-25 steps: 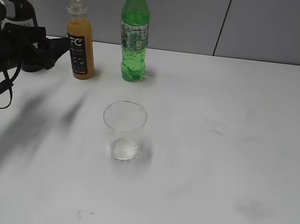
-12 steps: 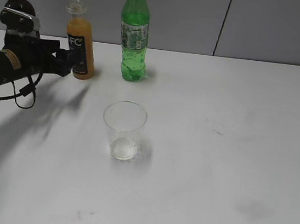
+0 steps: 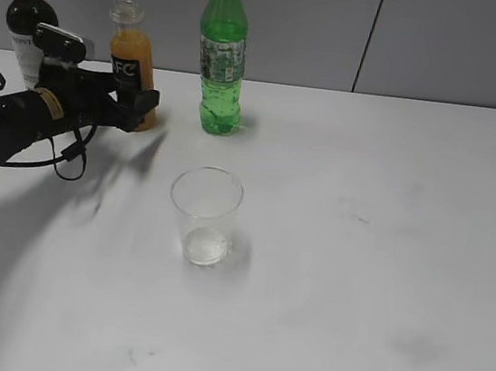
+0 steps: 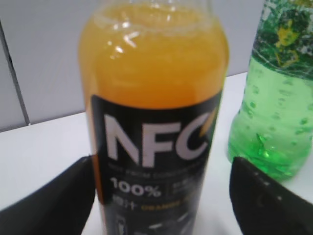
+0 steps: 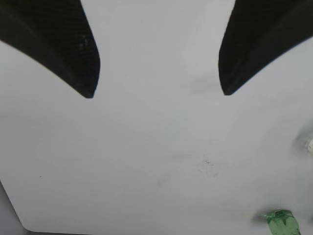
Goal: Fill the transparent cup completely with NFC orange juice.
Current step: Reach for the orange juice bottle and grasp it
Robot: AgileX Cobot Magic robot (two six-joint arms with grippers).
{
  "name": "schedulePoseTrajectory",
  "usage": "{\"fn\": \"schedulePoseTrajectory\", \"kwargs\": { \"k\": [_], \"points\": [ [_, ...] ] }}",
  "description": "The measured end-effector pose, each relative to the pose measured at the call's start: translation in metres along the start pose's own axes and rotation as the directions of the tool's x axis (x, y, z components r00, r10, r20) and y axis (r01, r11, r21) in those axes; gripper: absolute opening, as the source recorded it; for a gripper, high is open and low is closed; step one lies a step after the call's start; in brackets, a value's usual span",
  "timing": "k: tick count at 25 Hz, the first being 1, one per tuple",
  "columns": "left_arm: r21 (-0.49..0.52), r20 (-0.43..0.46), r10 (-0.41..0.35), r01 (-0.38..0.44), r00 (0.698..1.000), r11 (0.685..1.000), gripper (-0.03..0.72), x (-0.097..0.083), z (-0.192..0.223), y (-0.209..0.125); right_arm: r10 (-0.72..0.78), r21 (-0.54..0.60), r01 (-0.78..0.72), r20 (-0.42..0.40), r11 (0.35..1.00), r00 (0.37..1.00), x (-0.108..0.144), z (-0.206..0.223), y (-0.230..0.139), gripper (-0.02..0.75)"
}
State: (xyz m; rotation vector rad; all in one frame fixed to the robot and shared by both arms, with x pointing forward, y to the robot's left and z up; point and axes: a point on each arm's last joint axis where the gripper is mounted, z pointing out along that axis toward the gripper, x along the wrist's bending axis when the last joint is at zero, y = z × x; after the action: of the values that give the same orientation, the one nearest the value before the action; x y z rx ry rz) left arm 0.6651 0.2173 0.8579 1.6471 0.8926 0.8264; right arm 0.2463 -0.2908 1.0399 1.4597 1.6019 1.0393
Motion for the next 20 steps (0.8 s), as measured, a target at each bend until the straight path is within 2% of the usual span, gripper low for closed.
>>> {"fn": "schedulePoseTrajectory", "kwargs": {
  "k": [12,20],
  "points": [
    [-0.034,-0.046,-0.052,0.051,0.998,0.998,0.66,0.001,0.034,-0.005,0.0,0.0,0.0,0.0,1.0,1.0,0.0,0.0,0.0,0.587],
    [-0.035,-0.069,-0.082,0.079,0.994,0.996,0.624,0.003,0.036,-0.006,0.0,0.0,0.0,0.0,1.0,1.0,0.0,0.0,0.0,0.587]
  ]
}}
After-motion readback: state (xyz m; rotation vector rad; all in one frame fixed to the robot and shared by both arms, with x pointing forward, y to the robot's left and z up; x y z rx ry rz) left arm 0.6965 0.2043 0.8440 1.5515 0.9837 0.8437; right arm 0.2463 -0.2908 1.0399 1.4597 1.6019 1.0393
